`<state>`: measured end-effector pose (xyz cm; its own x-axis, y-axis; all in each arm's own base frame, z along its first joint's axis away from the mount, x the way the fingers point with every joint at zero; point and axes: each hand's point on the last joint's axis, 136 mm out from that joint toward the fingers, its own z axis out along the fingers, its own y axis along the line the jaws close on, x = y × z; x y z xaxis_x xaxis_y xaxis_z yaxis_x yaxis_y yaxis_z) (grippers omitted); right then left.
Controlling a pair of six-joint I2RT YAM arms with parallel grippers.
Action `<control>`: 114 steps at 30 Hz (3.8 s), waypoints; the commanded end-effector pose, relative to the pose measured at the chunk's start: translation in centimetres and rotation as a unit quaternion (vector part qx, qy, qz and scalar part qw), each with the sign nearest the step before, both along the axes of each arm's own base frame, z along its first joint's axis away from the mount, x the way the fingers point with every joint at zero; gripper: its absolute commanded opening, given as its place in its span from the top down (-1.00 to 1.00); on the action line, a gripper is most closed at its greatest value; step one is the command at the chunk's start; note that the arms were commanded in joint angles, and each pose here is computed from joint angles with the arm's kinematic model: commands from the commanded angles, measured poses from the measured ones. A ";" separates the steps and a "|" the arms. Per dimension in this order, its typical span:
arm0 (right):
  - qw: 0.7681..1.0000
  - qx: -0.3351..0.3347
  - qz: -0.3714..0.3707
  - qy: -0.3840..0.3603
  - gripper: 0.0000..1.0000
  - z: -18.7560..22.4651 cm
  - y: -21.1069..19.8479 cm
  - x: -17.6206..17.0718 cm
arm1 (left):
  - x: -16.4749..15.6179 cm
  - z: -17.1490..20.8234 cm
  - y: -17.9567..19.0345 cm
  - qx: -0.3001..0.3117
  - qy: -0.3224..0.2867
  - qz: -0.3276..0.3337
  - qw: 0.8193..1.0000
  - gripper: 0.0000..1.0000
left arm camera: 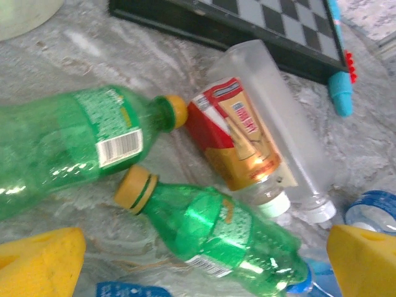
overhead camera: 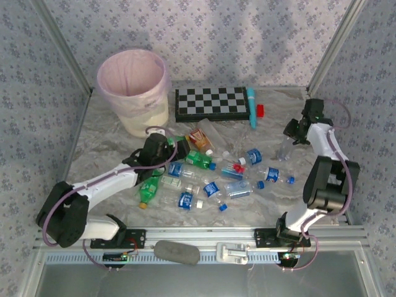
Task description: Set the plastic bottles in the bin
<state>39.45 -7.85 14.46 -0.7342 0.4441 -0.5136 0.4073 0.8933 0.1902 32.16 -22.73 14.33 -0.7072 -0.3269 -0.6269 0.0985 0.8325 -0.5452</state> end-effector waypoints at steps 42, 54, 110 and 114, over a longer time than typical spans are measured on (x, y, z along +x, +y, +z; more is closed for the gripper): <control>0.905 0.288 0.287 -0.122 0.17 8.3 32.7 -3.1 | -3.9 6.3 -16.1 -0.135 -0.038 -0.342 0.929 -0.66; 0.911 0.265 0.285 -0.134 -0.43 10.2 31.7 -2.8 | -2.8 5.4 -15.1 -0.120 -0.030 -0.306 0.944 0.08; 0.969 0.104 0.206 -0.083 -1.00 4.8 23.3 -5.0 | 21.1 16.8 17.6 0.287 -0.067 0.064 0.954 -0.11; 0.970 0.103 0.209 -0.075 -1.00 4.4 23.3 -5.3 | 21.2 17.0 17.6 0.282 -0.068 0.069 0.955 -0.39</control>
<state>35.05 15.68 19.45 -0.7801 0.2528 -0.5723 -0.0268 0.9003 0.4344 53.26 -5.43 28.94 -0.6207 0.0077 -0.7840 0.0134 0.9999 -0.0007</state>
